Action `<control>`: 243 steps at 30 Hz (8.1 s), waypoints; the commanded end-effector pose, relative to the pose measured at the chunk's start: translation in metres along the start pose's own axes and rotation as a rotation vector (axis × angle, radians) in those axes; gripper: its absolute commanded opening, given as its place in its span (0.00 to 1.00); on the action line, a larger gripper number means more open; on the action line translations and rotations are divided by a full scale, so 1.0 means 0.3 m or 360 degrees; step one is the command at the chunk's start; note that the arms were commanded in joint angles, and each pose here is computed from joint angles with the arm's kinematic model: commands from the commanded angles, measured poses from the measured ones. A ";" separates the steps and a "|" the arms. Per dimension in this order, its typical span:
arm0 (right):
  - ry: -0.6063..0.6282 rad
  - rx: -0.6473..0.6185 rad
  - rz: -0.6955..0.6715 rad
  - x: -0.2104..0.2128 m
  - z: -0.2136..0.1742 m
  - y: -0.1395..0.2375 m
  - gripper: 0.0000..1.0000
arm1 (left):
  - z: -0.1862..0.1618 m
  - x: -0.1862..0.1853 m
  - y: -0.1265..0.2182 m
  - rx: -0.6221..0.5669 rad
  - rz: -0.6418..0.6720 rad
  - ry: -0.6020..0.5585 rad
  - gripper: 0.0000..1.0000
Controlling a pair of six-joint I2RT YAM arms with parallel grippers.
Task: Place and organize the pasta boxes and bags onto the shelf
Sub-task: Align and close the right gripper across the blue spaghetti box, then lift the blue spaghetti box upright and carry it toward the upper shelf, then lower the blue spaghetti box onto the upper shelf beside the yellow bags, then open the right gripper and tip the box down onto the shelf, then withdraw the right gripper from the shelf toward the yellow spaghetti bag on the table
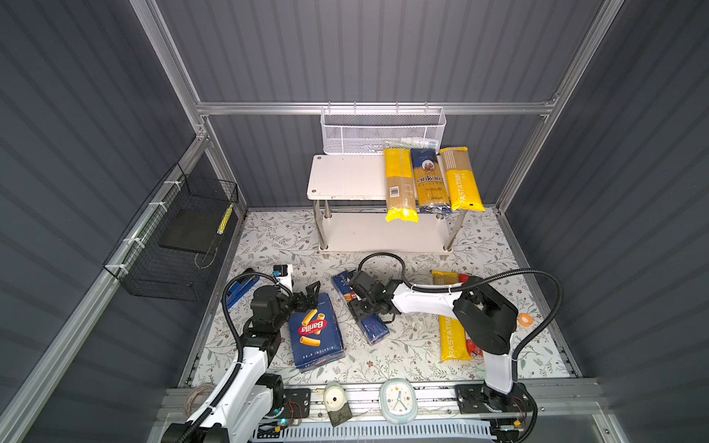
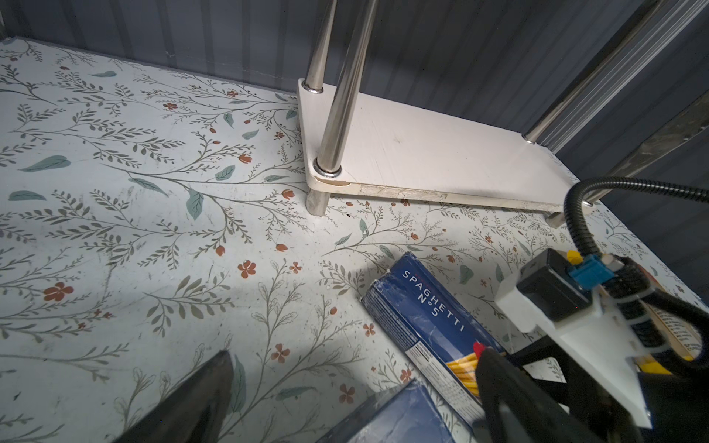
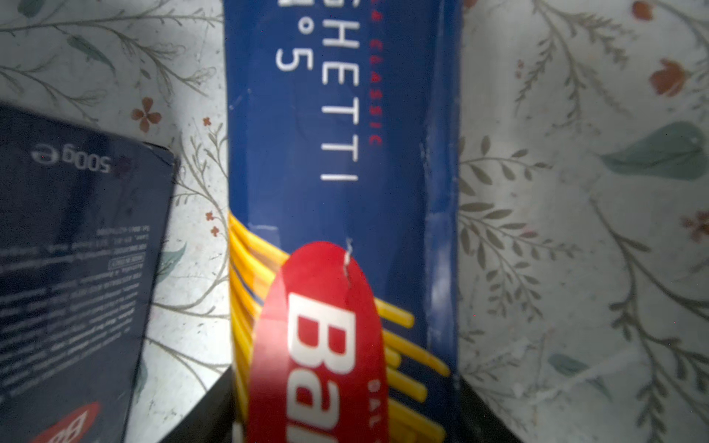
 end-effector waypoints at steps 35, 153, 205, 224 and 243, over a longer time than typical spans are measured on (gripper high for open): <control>-0.0103 -0.0792 0.0184 0.034 0.329 0.642 0.47 | 0.004 -0.007 0.006 -0.0012 -0.0004 -0.0002 0.99; -0.0444 -0.1507 -0.0405 -0.509 0.937 0.910 0.56 | 0.002 -0.005 0.011 -0.0022 0.0001 -0.0001 1.00; 0.0386 -0.1132 -0.0144 -0.222 0.529 0.904 0.62 | 0.004 -0.001 0.006 -0.0014 0.0016 0.0005 1.00; 0.0420 -0.1132 -0.0108 -0.226 0.610 0.885 0.64 | 0.005 0.000 0.008 -0.0024 0.0027 0.0009 1.00; 0.0237 -0.0982 -0.0153 -0.253 0.134 1.017 0.70 | 0.006 -0.001 -0.024 0.0050 0.0011 0.0012 1.00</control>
Point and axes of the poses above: each gripper's point midway between its finger pads, its own y axis back along the fingers, its own x axis along the line the jaws close on, z = x × y, the point moved 7 cm from there along y, back along the fingers, and after that the axes turned 12 degrees about y, right-handed, at the moved point
